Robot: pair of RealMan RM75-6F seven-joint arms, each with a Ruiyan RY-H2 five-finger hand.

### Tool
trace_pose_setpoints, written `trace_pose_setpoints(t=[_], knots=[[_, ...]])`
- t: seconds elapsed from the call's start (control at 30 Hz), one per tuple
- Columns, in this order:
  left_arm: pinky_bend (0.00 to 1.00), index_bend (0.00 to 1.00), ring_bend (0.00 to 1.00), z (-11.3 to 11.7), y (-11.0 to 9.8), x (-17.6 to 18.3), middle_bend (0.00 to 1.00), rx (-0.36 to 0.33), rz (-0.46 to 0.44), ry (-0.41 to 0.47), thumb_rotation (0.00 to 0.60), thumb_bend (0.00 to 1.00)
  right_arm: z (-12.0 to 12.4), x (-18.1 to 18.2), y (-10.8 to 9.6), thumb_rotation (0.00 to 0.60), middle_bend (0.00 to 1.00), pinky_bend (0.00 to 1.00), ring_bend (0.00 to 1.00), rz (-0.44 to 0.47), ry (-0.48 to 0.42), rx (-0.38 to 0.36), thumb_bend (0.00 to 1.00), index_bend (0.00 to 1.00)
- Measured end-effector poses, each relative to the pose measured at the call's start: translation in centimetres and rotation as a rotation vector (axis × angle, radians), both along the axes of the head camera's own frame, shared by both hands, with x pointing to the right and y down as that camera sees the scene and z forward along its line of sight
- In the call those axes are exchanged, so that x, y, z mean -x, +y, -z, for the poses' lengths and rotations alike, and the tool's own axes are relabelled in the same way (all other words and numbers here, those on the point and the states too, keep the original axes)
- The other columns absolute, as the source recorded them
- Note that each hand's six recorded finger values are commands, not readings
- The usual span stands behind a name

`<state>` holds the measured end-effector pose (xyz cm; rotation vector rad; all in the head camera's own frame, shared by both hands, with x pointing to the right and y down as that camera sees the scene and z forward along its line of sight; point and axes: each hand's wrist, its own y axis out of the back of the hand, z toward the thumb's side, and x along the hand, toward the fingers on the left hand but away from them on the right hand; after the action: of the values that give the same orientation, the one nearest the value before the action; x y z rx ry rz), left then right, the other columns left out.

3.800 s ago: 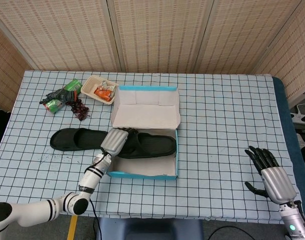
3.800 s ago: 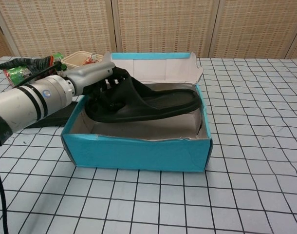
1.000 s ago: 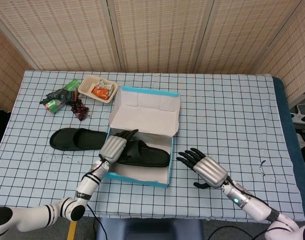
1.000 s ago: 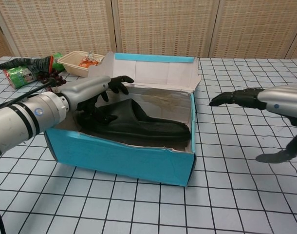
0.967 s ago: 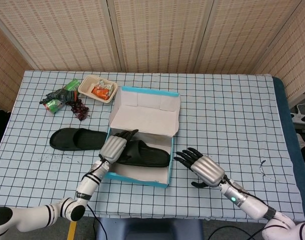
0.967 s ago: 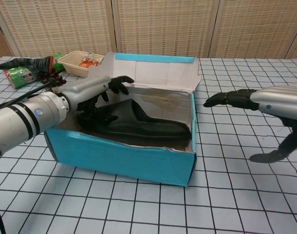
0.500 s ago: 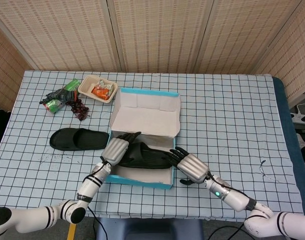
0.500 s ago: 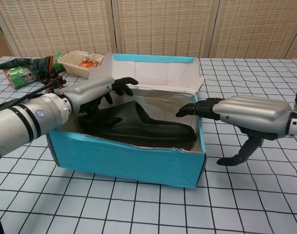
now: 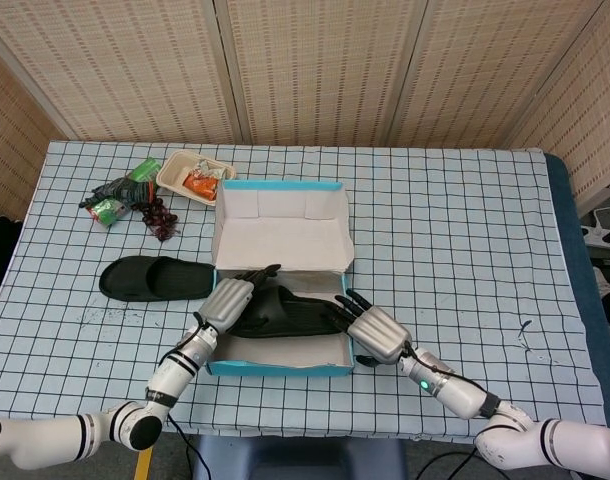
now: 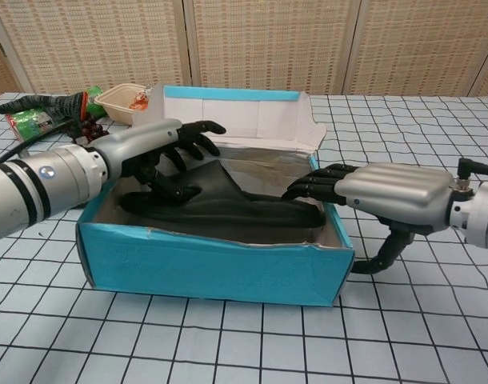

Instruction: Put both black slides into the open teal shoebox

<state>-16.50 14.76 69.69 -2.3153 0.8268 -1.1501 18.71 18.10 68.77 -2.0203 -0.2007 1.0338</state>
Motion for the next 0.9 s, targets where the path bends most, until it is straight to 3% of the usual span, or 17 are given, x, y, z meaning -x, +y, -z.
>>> trace_pose_setpoints(t=[0.33,0.77,0.9], knots=[[0.27,0.0,0.01,0.1,-0.6,1.0,0.04,0.017,0.013,0.024,0.6,0.45,0.6,0.3,0.3,0.6,0.0,0.0,0.0,-0.006,0.0,0.005,0.16,0.0],[0.27,0.0,0.01,-0.8,-0.4,1.1,0.04,0.016,0.001,0.012,0.6,0.45,6.2,2.4,-2.7,0.6,0.0,0.0,0.0,-0.008,-0.131,-0.072,0.21,0.0],[0.27,0.0,0.01,-0.9,-0.5,1.2,0.04,0.017,0.003,0.01,0.6,0.45,6.6,3.5,-2.9,0.6,0.0,0.0,0.0,0.033,-0.127,-0.07,0.26,0.0]])
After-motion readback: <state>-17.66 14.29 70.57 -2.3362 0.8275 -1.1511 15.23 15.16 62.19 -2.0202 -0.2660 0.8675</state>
